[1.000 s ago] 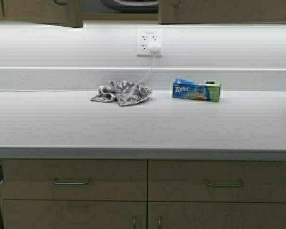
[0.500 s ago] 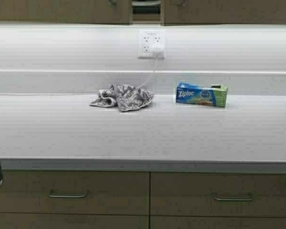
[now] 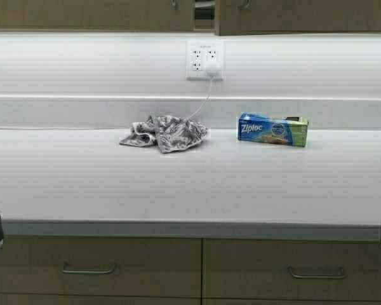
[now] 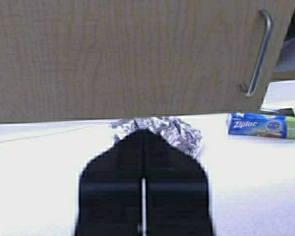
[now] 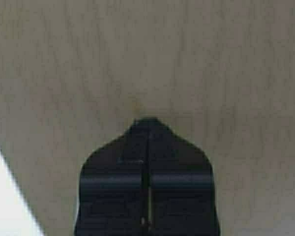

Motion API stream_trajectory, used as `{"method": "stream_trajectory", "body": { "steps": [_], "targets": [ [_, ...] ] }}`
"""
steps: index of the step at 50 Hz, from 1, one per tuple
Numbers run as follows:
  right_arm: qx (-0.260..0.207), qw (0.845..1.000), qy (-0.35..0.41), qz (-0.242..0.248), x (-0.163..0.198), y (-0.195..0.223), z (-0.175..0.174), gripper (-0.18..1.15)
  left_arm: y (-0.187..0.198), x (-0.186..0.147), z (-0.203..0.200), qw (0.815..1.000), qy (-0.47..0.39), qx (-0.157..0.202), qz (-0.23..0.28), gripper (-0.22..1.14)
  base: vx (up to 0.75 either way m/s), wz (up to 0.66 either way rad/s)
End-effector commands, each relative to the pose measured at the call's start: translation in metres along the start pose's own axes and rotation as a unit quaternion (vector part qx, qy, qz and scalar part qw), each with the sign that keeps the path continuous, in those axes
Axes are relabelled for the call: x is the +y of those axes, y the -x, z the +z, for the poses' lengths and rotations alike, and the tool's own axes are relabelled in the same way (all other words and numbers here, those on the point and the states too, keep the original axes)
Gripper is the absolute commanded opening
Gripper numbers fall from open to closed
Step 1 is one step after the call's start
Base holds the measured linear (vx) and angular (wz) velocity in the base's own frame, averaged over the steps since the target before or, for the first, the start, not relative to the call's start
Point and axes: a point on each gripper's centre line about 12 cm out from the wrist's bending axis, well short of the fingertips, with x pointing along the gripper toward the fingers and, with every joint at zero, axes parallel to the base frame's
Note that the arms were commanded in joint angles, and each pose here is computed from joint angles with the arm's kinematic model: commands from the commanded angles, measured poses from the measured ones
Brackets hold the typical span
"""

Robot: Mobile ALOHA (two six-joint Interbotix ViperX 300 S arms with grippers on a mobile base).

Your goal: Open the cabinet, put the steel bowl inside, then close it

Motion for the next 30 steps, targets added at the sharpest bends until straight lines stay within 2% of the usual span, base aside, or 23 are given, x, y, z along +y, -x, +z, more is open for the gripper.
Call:
{"method": "stream_trajectory", "body": {
  "steps": [1,15,30],
  "targets": [
    [-0.024,1.000,-0.002,0.003,0.002,-0.009,0.020,0.06,0.001,-0.001,0.006,1.000,0.001,-0.010,-0.002,0.04,0.02,0.01],
    [-0.023,1.000,-0.003,0.001,-0.001,0.027,0.012,0.06,-0.002,-0.001,0.003,1.000,0.001,-0.005,-0.002,0.04,0.00,0.00],
    [0.009,1.000,-0.002,0.000,-0.004,0.058,-0.029,0.06,-0.004,-0.001,-0.002,1.000,0.003,0.003,-0.001,0.04,-0.01,0.00]
  ]
}}
